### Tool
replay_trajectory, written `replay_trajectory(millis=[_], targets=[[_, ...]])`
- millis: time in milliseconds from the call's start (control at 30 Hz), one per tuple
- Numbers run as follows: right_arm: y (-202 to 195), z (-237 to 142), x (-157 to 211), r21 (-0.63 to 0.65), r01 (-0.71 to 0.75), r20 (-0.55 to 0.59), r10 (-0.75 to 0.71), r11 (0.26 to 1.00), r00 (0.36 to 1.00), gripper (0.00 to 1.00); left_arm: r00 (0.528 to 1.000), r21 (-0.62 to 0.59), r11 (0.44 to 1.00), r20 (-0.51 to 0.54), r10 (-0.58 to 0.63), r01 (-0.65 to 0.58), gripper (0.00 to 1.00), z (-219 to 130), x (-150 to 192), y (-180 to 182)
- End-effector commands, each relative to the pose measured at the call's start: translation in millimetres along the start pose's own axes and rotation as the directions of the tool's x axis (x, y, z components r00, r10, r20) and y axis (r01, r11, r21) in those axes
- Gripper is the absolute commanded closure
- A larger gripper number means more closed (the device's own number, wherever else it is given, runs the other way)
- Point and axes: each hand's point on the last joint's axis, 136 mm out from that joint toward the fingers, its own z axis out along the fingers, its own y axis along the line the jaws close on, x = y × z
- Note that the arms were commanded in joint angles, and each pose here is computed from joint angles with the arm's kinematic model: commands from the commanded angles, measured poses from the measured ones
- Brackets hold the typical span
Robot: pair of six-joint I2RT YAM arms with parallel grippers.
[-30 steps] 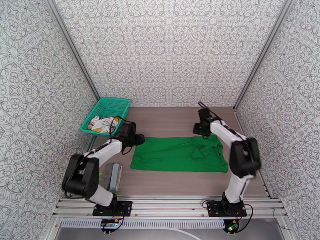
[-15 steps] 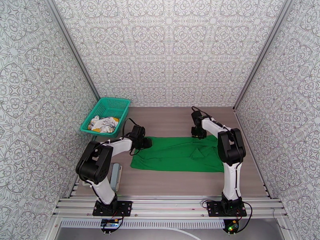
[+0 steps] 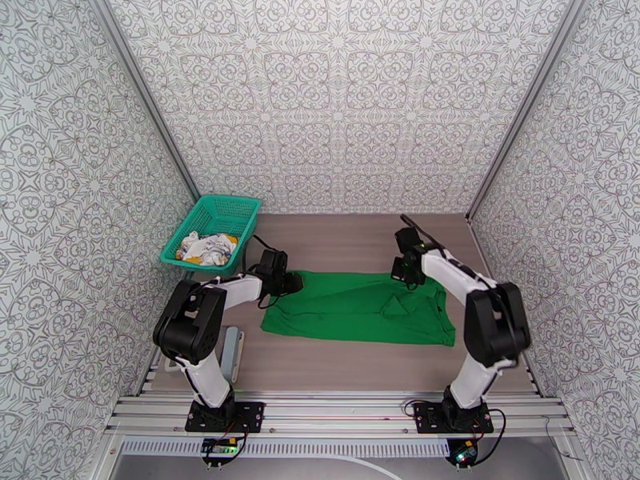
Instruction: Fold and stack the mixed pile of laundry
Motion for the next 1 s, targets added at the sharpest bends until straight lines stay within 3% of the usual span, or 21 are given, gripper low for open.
replay_trajectory(millis=[0,67,300,400,667,767,967], targets=[[0,-1,19,-0.073,-0.14,0.006,0.141,0.987,0.99,1.0,0.996,-0.077,0.996,-0.08,-0.05,0.044,0.57,14,27,30],[-4,2,33,-0.096,-0.192,-0.002,0.193,0.977,0.981,1.0,0.995,-0.073,0.996,-0.081,-0.053,0.047,0.57,14,28,31],[-9,-2,71,-0.207,-0.308,0.035,0.321,0.929,0.946,0.77,0.995,-0.069,0.996,-0.081,-0.06,0.055,0.57,13,28,33],[-18,-18,75,-0.195,-0.281,0.054,0.296,0.94,0.954,0.69,0.995,-0.065,0.996,-0.077,-0.062,0.057,0.57,12,26,33],[-58,-70,50,-0.083,-0.144,0.108,0.153,0.986,0.982,0.33,0.996,-0.058,0.997,-0.067,-0.06,0.057,0.56,9,22,31],[-76,-64,29,-0.047,-0.126,0.055,0.128,0.991,0.99,0.32,0.996,-0.055,0.997,-0.068,-0.055,0.052,0.56,8,21,30],[-77,-25,-18,-0.105,-0.062,-0.03,0.059,0.993,0.998,0.43,0.997,-0.044,0.998,-0.067,-0.048,0.045,0.56,8,18,25]])
